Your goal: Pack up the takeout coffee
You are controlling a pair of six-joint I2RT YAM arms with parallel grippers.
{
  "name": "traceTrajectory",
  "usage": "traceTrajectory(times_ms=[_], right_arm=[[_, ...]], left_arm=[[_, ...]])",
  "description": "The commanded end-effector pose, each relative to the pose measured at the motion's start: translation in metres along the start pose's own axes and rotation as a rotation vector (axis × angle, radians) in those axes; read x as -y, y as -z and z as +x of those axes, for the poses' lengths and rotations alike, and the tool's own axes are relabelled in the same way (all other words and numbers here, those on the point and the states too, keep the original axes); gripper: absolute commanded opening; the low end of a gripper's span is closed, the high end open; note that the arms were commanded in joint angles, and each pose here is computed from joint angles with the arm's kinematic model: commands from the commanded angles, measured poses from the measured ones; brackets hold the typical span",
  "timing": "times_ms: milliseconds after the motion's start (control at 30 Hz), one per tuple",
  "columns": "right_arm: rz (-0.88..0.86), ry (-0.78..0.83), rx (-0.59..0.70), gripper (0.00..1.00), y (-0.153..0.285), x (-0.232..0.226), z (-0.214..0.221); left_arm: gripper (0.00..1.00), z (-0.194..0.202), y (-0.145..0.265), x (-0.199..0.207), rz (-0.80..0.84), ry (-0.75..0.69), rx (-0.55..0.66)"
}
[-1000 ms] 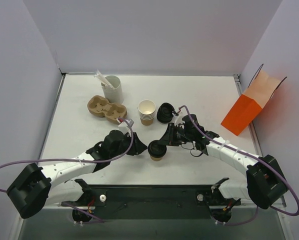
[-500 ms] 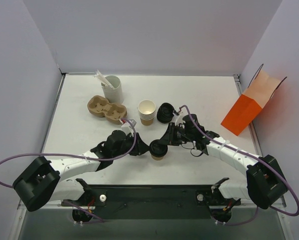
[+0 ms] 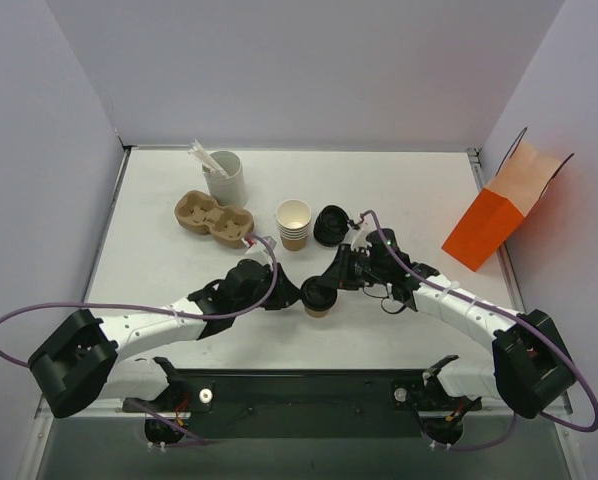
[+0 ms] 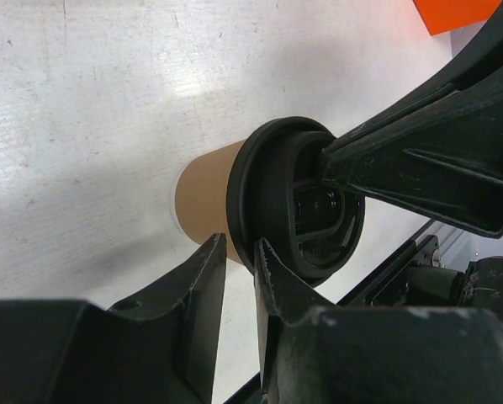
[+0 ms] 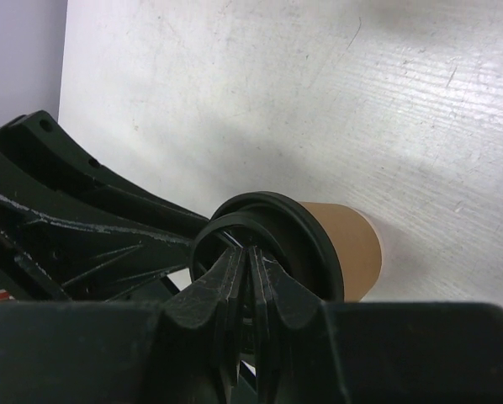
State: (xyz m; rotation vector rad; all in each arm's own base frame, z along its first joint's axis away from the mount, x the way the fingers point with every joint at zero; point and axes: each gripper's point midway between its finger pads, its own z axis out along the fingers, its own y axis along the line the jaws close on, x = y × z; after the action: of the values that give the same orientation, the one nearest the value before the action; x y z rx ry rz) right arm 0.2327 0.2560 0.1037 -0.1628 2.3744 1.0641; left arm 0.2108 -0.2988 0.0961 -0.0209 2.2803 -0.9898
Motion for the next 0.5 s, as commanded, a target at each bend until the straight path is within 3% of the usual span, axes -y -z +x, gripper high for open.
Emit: traceTrajectory(times_ms=[0, 267, 300, 467], right_arm=[[0.185, -0.015, -0.1, 0.11, 0.003, 0.045, 0.032], [0.14, 0.065, -0.004, 0.27, 0.037, -0.01, -0.025], [0.148, 0.072, -0.008, 0.3, 0.041, -0.011, -0.025], [0.231, 0.137, -0.043, 0.65, 0.044, -0.006, -0.016]], left_arm=[[0.3, 0.043, 0.012, -0.063, -0.27, -0.07, -0.155], [0.43, -0.057, 0.042, 0.037, -0.045, -0.147, 0.036], [0.53, -0.066, 0.049, 0.044, -0.03, -0.156, 0.06], [0.7, -0.088, 0.067, 0.022, -0.144, -0.231, 0.119]])
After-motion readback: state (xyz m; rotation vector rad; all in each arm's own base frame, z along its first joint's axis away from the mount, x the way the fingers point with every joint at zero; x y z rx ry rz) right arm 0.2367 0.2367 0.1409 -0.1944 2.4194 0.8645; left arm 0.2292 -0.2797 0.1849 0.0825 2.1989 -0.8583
